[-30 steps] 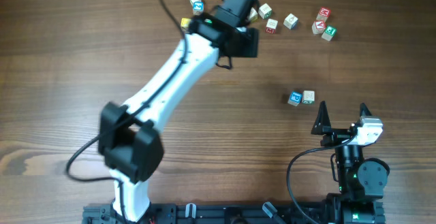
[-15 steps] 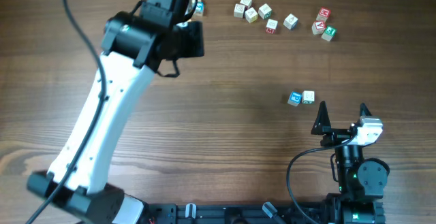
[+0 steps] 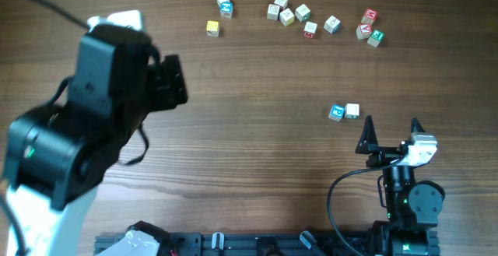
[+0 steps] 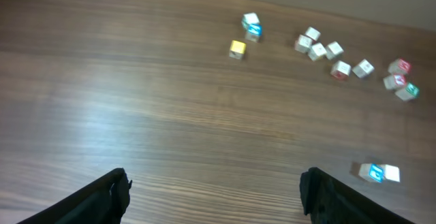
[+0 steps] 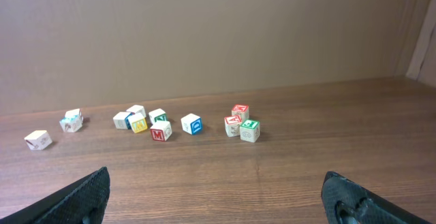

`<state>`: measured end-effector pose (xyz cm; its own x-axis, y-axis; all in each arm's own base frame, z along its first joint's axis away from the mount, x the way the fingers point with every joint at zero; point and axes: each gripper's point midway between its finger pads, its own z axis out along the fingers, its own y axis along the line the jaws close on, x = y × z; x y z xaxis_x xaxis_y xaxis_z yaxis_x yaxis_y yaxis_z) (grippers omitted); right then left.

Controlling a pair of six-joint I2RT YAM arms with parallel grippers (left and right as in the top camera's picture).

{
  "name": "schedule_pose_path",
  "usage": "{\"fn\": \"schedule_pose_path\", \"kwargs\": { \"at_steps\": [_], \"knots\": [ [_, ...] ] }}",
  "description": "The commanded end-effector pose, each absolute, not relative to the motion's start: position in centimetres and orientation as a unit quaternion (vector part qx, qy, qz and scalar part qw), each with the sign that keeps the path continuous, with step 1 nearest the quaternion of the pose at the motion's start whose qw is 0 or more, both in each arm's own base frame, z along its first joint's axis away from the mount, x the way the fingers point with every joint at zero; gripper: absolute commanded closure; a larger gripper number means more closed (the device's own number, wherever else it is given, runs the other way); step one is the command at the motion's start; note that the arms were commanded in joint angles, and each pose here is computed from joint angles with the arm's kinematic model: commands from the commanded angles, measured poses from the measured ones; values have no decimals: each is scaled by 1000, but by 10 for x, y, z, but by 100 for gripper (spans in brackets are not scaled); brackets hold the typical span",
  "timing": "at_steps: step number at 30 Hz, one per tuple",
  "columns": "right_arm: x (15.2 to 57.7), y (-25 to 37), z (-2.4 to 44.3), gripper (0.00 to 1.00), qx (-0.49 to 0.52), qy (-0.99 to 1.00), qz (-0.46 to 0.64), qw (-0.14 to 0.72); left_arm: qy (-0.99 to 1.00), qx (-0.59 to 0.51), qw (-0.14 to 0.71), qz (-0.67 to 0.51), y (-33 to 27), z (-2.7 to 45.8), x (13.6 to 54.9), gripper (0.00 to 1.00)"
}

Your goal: Form a horizontal line

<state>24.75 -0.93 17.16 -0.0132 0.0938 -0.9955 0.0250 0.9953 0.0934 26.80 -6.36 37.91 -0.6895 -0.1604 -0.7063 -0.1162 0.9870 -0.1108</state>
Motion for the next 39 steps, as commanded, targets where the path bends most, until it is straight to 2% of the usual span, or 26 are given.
{"fn": "schedule_pose_path", "kwargs": {
  "at_steps": [1,7,11,16,21,39],
  "knots": [
    [247,-9,173,0,45,709,31,703,902,-115,415,-12,-39,394,247,16],
    [247,-9,173,0,45,709,31,703,899,-125,420,-16,-24,390,215,12],
    [247,-9,173,0,45,709,32,703,904,-123,409,-8,-20,363,208,0],
    [247,-9,173,0,45,709,32,703,931,-124,343,27,-19,299,206,0],
    [247,-9,173,0,45,709,31,703,946,-114,298,51,-17,268,199,0],
    [247,-9,173,0,45,709,31,703,950,-111,285,58,-16,264,196,0]
  ]
}}
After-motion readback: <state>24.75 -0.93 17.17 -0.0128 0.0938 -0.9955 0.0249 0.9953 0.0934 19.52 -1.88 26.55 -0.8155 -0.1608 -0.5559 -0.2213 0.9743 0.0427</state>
